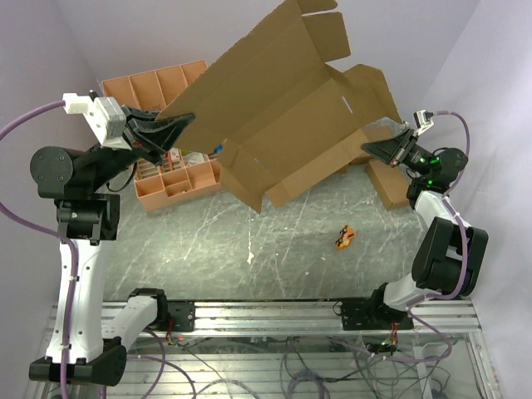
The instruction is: Fold the paper box
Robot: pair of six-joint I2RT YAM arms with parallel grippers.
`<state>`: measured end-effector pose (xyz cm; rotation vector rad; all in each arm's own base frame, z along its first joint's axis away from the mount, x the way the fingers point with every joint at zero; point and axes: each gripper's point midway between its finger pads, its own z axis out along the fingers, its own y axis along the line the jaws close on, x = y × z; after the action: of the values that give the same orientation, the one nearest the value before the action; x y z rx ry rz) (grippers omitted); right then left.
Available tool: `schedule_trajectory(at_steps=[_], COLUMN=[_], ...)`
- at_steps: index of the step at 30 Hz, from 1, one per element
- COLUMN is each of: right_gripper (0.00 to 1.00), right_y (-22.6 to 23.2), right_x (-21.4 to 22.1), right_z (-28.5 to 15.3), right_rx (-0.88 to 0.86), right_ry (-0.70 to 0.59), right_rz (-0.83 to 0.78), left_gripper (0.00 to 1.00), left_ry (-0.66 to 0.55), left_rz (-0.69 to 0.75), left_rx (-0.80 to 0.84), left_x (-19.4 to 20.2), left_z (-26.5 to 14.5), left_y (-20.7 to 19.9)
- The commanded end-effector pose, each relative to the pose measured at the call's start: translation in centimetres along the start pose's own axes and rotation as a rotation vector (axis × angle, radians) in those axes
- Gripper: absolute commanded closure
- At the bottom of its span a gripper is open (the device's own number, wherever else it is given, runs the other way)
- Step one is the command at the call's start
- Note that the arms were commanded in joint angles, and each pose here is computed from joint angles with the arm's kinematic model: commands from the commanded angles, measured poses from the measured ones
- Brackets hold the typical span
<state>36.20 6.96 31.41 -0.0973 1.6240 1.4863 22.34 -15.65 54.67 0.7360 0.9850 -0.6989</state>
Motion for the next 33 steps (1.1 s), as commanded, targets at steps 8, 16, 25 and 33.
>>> schedule_trajectory(at_steps=[8, 16, 25, 33], right_gripper=[0.89, 0.73, 1.00, 0.83], right_y=[1.2, 2.3, 2.5, 1.2], right_x=[-0.2, -0.9, -0.6, 0.7], right_z=[0.3, 0.5, 0.3, -0.3], right_rx=[-0.025, -0.094, -0.122, -0.099], right_ry=[0.029, 0.009, 0.017, 0.069], right_rz=[-0.147, -0.120, -0.123, -0.227], left_gripper=[0.93, 0.93, 0.93, 0.93], left_ry=[-0.063, -0.073, -0.072, -0.052], left_rz=[0.029, 0.010, 0.009, -0.012], left_rx=[0.056, 0.092, 0.061, 0.018], left_x=[-1.9, -1.9, -1.8, -1.1], left_z=[0.1, 0.2, 0.2, 0.4], left_y=[-1.1, -1.7, -1.1, -0.1])
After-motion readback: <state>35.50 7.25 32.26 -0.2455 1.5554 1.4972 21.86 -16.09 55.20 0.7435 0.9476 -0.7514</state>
